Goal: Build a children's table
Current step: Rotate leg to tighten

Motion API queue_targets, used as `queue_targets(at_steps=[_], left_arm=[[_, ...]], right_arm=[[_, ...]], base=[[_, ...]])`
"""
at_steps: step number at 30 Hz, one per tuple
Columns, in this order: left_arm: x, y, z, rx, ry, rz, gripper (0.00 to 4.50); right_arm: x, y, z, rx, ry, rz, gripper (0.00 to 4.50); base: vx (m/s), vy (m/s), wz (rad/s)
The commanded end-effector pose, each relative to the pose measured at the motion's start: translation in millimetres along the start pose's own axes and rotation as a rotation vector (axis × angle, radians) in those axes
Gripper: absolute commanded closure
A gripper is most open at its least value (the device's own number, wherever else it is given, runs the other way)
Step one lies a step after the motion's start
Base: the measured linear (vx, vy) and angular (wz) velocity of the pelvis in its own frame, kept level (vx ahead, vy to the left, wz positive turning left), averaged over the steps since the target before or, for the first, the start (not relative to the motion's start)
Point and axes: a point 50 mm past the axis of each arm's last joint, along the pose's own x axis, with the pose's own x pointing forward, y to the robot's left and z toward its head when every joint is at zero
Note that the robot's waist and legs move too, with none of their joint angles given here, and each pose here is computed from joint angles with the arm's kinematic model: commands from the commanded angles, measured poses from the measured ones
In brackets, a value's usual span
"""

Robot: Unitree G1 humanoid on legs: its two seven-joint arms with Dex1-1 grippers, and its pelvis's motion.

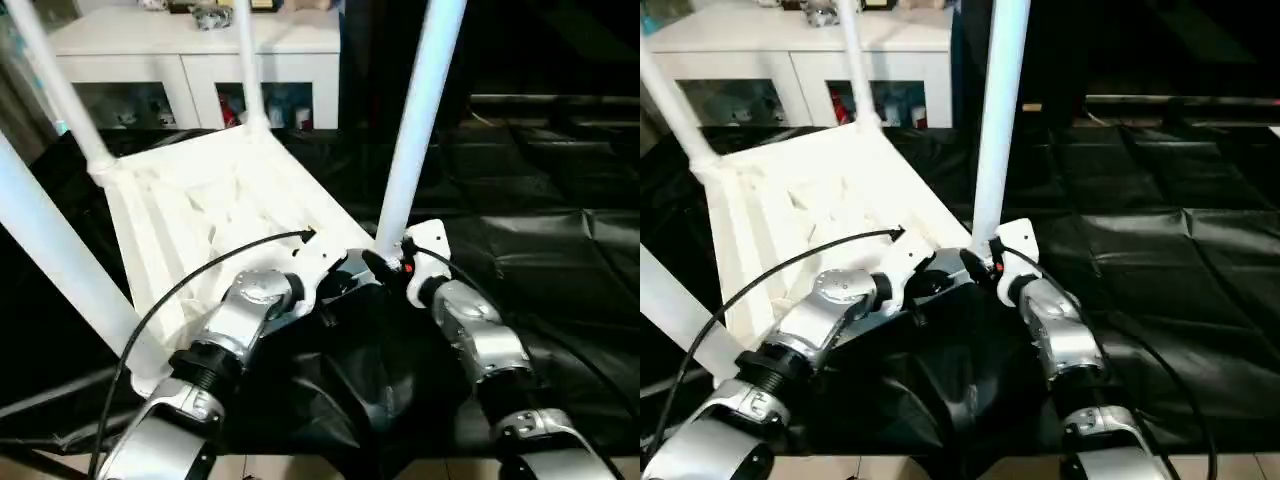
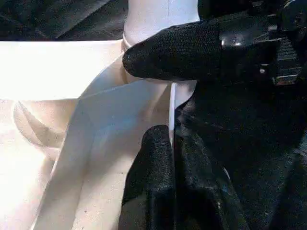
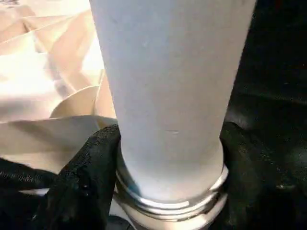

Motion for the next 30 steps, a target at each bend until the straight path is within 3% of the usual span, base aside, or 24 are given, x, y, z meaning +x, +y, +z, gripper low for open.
queue_targets(at_steps=[1,5,6,12,17,22,24,30], left_arm=[[13.3,-15.6,23.0,0.004,-0.123,-0.054,4.5],[4.7,-13.7,20.6,0.031,-0.138,-0.121,4.5],[1.5,-13.0,19.1,0.038,-0.139,-0.144,4.5],[-26.6,-10.2,3.7,0.081,-0.094,-0.346,4.5],[-47.2,-2.5,-8.4,0.103,-0.012,-0.44,4.5],[-57.7,4.0,-13.2,0.115,0.03,-0.462,4.5],[-63.2,8.7,-13.7,0.12,0.042,-0.461,4.5],[-65.4,11.5,-12.5,0.121,0.034,-0.452,4.5]], right_arm=[[11.5,39.8,-6.6,0.028,0.025,0.176,1.07],[3.7,30.4,-1.8,0.008,0.015,0.262,0.97],[0.7,26.5,-0.7,-0.017,0.018,0.294,0.67],[-24.7,-0.4,9.9,-0.18,0.06,0.552,0.67],[-36.4,-13.3,17.6,-0.232,0.082,0.676,0.67],[-39.8,-15.4,18.8,-0.24,0.103,0.736,0.67],[-41.2,-14.6,17.8,-0.247,0.12,0.781,1.03],[-40.4,-8.4,15.1,-0.23,0.109,0.807,1.43]], base=[[0.0,0.0,0.0],[0.0,0.0,0.0],[0.0,0.0,0.0],[0.0,0.0,0.0],[0.0,0.0,0.0],[0.0,0.0,0.0],[0.0,0.0,0.0],[0.0,0.0,0.0]])
